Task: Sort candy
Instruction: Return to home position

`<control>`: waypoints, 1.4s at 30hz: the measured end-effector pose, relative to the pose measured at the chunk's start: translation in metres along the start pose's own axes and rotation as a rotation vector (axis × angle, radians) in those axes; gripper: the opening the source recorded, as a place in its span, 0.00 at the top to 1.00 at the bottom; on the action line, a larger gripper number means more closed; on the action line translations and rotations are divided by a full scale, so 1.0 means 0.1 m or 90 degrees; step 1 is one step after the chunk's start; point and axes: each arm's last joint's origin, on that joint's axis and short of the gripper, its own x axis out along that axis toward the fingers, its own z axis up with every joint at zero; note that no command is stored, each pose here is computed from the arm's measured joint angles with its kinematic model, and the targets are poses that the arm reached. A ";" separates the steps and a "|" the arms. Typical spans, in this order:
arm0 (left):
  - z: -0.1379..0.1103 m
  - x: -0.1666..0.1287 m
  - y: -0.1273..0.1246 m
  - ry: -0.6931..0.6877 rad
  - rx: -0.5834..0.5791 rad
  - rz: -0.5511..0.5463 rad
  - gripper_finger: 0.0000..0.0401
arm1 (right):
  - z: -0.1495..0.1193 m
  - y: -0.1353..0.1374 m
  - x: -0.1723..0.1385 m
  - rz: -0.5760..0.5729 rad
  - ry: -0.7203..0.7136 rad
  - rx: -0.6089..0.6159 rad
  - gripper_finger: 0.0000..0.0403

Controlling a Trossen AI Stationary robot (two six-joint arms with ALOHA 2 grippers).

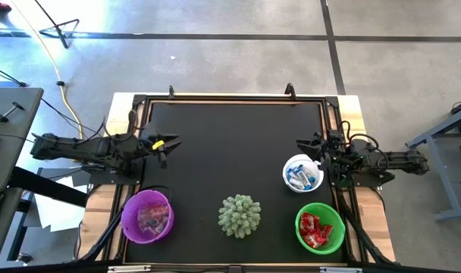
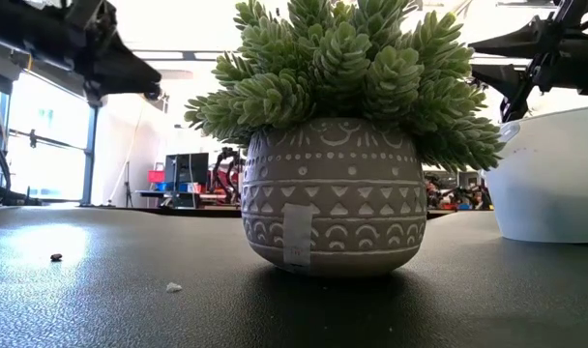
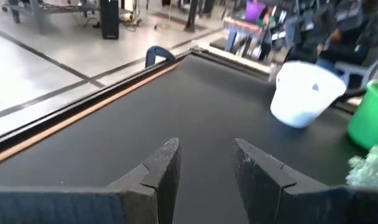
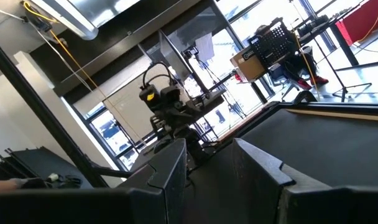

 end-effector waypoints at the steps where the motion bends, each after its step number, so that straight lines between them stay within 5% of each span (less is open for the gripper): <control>1: -0.02 -0.02 0.02 -0.007 -0.009 -0.003 0.67 | 0.00 0.00 0.00 0.000 0.000 0.000 0.69; 22: -0.50 -0.06 0.20 -0.099 -0.002 -0.025 0.67 | 0.00 0.00 0.00 0.000 0.000 0.000 0.69; 42: -0.50 -0.06 0.18 -0.177 -0.064 -0.086 0.67 | 0.00 0.00 0.00 0.000 0.000 0.000 0.69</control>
